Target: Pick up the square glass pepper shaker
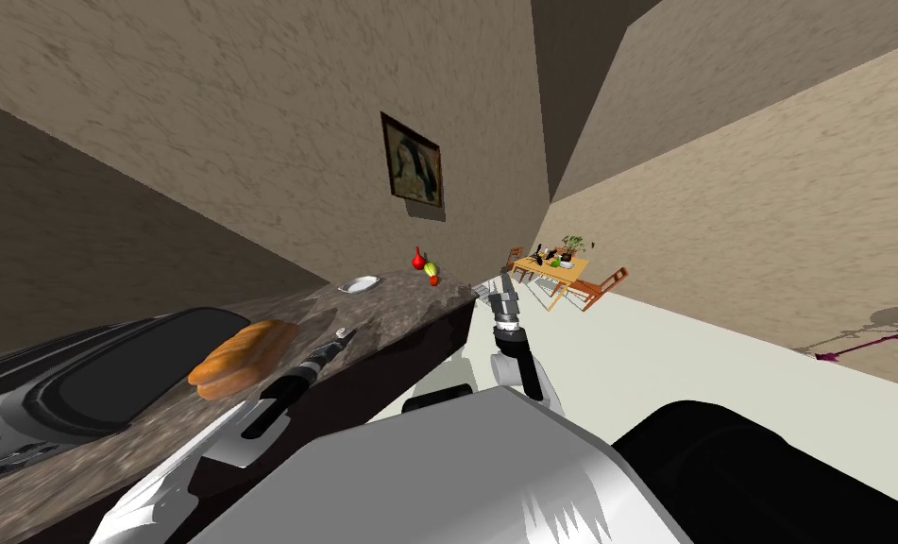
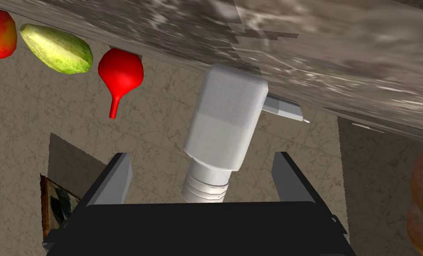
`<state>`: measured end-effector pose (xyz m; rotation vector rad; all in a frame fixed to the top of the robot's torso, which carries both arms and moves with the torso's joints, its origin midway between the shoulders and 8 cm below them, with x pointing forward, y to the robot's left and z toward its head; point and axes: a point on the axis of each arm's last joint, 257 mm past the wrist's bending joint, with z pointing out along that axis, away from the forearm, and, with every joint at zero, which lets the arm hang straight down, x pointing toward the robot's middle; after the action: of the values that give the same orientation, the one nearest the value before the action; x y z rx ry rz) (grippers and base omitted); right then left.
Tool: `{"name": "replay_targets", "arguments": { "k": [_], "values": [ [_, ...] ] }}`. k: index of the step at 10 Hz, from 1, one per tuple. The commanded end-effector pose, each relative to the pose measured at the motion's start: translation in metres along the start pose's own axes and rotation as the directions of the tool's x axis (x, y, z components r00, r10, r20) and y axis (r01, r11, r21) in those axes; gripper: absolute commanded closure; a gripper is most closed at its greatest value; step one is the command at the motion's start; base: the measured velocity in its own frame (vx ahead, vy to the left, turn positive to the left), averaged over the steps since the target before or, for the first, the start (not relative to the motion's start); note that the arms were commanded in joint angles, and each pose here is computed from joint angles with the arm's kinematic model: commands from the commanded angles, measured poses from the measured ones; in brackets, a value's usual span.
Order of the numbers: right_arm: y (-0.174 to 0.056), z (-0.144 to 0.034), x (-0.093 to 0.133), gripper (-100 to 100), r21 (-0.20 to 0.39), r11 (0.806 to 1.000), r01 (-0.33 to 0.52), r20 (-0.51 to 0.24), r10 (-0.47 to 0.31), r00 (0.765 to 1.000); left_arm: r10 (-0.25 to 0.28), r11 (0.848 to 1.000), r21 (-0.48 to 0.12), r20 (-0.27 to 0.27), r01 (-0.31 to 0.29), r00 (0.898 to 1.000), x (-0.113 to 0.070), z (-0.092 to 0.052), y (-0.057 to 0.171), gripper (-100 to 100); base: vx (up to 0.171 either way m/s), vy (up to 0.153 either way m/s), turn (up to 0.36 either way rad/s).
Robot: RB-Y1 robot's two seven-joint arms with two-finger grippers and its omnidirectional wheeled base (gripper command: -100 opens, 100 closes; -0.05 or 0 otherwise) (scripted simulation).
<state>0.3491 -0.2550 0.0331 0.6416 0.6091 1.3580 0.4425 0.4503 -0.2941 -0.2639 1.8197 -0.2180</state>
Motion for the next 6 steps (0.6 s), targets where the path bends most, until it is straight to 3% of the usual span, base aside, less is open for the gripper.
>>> {"name": "replay_targets", "arguments": {
  "k": [1, 2, 3, 5, 6],
  "values": [
    [0.000, 0.000, 0.000, 0, 0.000, 1.000, 0.000, 0.000, 0.000, 1.000, -0.001, 1.000, -0.024, -0.013, 0.001, 1.000, 0.005, -0.002, 0.013, -100, -0.013, 0.001, 0.012],
    [0.000, 0.000, 0.000, 0, 0.000, 1.000, 0.000, 0.000, 0.000, 1.000, 0.010, 1.000, 0.003, 0.013, -0.010, 1.000, -0.010, 0.011, 0.009, -100, -0.066, -0.025, -0.133],
    [0.000, 0.000, 0.000, 0, 0.000, 1.000, 0.000, 0.000, 0.000, 1.000, 0.010, 1.000, -0.007, 0.017, -0.010, 1.000, -0.013, 0.016, 0.014, -100, -0.080, -0.031, -0.074],
    [0.000, 0.000, 0.000, 0, 0.000, 1.000, 0.000, 0.000, 0.000, 1.000, 0.006, 0.999, -0.043, -0.003, -0.006, 1.000, -0.003, 0.014, 0.032, -100, -0.026, -0.004, 0.016],
    [0.000, 0.000, 0.000, 0, 0.000, 1.000, 0.000, 0.000, 0.000, 1.000, 0.016, 1.000, -0.014, 0.024, -0.015, 1.000, -0.020, 0.027, 0.026, -100, -0.061, -0.024, -0.104]
  ]
}}
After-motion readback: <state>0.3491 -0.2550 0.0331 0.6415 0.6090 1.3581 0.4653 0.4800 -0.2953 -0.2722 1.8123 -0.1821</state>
